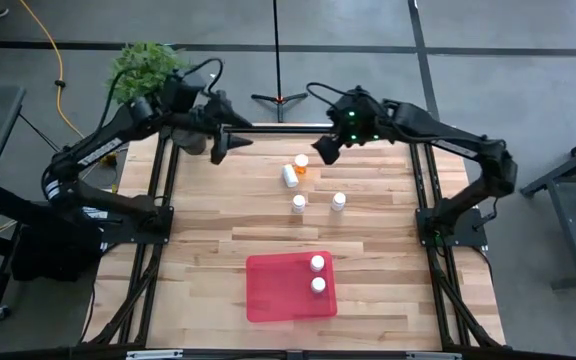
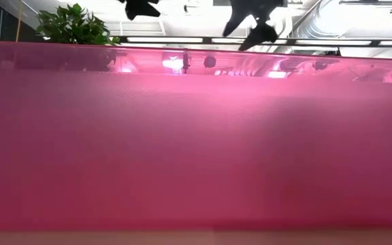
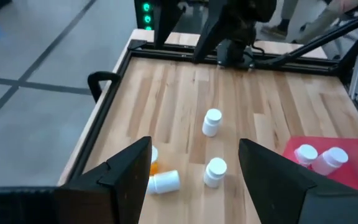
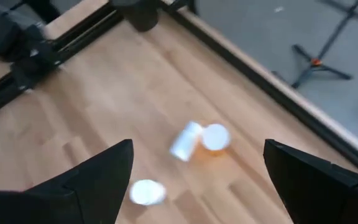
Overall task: Pick and place pill bottles into a basket
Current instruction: Put the white medicine bottle into the red container
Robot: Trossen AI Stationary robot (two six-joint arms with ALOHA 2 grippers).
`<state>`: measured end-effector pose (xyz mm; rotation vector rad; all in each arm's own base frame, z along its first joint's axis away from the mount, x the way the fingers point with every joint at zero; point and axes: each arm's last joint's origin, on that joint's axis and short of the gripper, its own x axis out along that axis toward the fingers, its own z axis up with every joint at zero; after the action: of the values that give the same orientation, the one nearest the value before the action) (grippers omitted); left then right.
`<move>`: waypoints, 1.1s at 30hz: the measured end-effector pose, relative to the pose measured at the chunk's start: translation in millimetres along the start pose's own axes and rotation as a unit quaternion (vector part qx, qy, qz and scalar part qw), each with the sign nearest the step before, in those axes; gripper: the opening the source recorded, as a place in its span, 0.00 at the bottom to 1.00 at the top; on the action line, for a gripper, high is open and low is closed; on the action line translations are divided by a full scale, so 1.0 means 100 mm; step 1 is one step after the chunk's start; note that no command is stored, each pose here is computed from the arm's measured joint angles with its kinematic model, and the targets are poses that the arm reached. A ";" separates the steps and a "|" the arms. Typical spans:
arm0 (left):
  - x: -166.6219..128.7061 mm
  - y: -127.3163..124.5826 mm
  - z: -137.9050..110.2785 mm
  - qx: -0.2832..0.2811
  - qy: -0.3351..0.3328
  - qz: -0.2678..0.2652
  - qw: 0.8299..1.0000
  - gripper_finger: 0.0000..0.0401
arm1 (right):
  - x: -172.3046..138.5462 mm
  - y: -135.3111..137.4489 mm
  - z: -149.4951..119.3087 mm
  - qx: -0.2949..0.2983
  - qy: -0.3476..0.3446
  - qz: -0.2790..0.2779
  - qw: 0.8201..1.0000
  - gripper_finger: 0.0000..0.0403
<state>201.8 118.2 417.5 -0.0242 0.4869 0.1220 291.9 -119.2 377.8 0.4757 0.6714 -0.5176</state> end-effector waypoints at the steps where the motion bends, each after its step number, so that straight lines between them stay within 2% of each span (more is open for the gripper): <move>1: 0.00 -0.02 -0.05 -0.004 -0.007 0.000 1.000 0.69 | 0.05 0.01 0.02 0.000 0.006 0.011 1.000 0.87; 6: -0.08 -0.11 -0.29 -0.021 -0.048 0.002 0.999 0.69 | 0.27 0.07 0.08 -0.004 0.009 0.055 0.998 0.87; 11: -0.23 -0.22 -0.49 -0.034 -0.070 0.007 0.997 0.69 | 0.50 0.08 0.10 0.003 0.006 0.050 0.999 0.87; 17: -0.42 -0.33 -0.62 -0.028 -0.100 0.019 0.994 0.69 | 0.71 0.07 0.09 0.041 0.010 0.037 0.998 0.87; 21: -0.51 -0.37 -0.68 -0.025 -0.109 0.030 0.993 0.69 | 0.85 0.06 0.06 0.043 0.020 0.028 0.998 0.87; 33: -0.46 -0.39 -0.85 -0.042 -0.094 0.020 0.994 0.69 | 0.94 0.06 0.07 0.070 0.012 0.016 0.997 0.87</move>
<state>127.2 69.7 363.7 -0.0858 0.2941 0.1816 361.0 -145.7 319.7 0.6235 0.6521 -0.5309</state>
